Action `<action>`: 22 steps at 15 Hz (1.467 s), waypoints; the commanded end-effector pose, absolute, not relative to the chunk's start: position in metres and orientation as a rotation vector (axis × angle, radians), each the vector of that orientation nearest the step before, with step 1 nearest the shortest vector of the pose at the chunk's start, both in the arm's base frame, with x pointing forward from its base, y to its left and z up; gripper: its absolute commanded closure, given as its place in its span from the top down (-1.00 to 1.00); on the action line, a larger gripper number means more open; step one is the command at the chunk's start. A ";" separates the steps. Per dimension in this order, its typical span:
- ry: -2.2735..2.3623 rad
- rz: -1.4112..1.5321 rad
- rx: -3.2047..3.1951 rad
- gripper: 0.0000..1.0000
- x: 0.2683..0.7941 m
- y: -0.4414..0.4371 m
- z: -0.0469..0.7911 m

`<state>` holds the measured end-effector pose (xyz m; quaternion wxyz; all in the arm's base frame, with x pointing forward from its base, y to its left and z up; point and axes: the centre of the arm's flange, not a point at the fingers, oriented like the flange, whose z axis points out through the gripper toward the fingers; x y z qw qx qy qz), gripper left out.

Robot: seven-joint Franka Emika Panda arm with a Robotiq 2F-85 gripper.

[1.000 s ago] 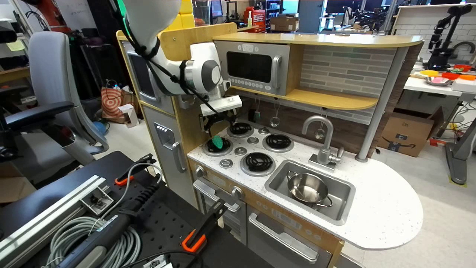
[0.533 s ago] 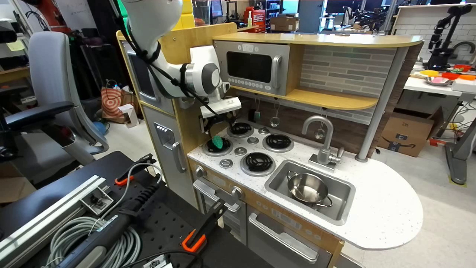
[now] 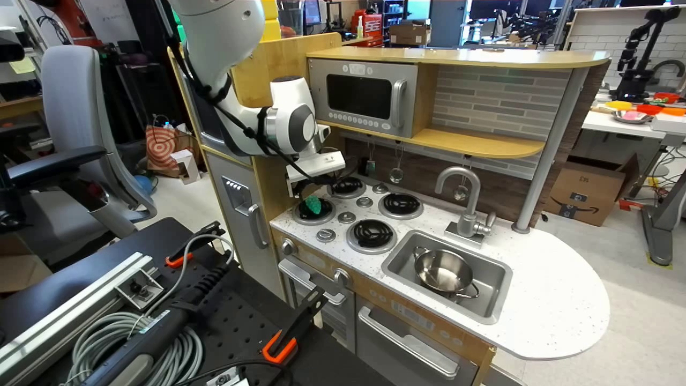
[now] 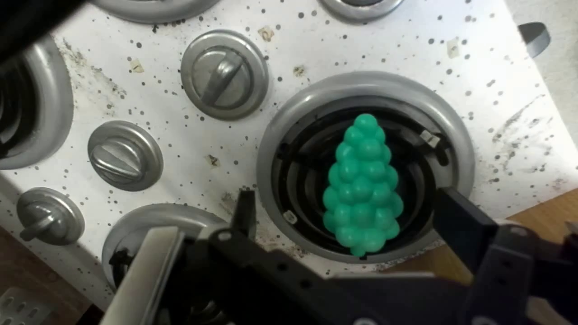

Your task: Put the green object in the pot that is in the sink

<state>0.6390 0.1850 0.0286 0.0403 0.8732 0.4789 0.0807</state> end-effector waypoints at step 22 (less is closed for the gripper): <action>1.461 0.442 2.648 -0.35 0.638 0.193 -0.008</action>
